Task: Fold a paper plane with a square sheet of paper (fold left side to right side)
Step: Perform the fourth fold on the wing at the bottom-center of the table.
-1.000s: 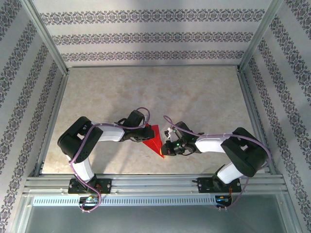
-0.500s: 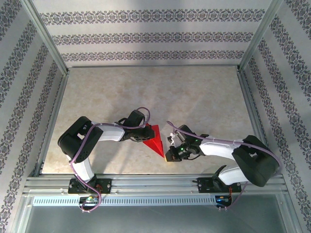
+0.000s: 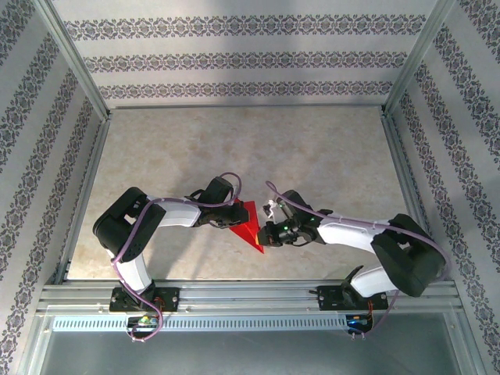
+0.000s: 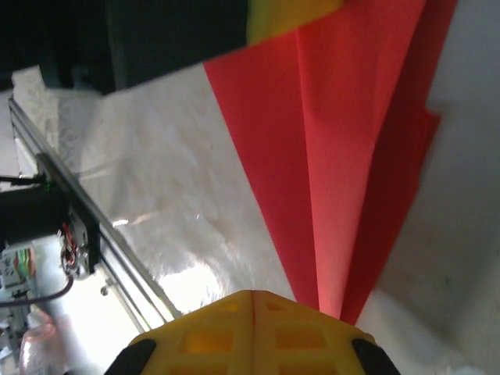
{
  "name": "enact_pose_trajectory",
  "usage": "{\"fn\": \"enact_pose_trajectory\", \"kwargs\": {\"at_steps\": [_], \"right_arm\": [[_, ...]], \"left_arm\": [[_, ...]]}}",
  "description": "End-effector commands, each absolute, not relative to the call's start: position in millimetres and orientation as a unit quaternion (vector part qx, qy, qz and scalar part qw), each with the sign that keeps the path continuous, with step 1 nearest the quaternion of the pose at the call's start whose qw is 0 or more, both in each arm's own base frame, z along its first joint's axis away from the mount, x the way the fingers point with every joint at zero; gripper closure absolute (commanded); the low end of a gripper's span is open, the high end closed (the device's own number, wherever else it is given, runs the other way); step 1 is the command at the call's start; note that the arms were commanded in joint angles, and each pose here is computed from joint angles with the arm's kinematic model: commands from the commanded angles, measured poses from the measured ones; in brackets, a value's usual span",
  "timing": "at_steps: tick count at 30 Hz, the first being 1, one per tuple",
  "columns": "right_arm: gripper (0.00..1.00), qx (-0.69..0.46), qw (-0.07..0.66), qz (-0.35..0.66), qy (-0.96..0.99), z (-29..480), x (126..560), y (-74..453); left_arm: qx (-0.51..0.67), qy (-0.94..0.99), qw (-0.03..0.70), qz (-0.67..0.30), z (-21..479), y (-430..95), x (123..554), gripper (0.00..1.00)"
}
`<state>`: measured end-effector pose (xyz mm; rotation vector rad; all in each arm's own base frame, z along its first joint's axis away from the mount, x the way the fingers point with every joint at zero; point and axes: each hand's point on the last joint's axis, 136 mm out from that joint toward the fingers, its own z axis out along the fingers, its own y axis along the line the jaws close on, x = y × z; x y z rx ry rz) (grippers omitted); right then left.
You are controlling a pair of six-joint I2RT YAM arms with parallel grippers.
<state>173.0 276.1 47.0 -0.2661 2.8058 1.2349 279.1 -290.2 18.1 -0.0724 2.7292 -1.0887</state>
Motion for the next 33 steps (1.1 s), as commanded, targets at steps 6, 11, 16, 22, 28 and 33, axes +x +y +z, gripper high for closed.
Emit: {"fn": "enact_pose_trajectory", "kwargs": {"at_steps": [6,11,16,22,28,33], "right_arm": [[1.00,-0.064,0.062,0.381,0.920,32.6,205.1,287.9],[1.00,-0.053,0.049,0.350,0.934,15.0,201.7,277.0],[1.00,-0.049,0.026,0.331,0.942,1.1,192.9,268.8],[1.00,-0.039,-0.004,0.324,0.945,-13.8,180.5,261.1],[1.00,-0.030,-0.017,0.308,0.951,-25.2,173.5,249.7],[1.00,-0.028,-0.019,0.299,0.954,-30.1,173.1,247.0]], "left_arm": [[-0.038,0.949,0.074,-0.305,-12.4,-267.5,265.2,1.00],[-0.038,0.948,0.076,-0.306,-11.6,-267.9,265.6,1.00],[-0.035,0.948,0.079,-0.305,-8.5,-268.6,268.1,1.00],[-0.021,0.942,0.104,-0.317,11.3,-274.3,278.7,0.96],[0.003,0.920,0.160,-0.358,53.5,-285.5,292.1,0.95],[0.015,0.911,0.159,-0.380,63.4,-287.5,281.5,0.96]]}}
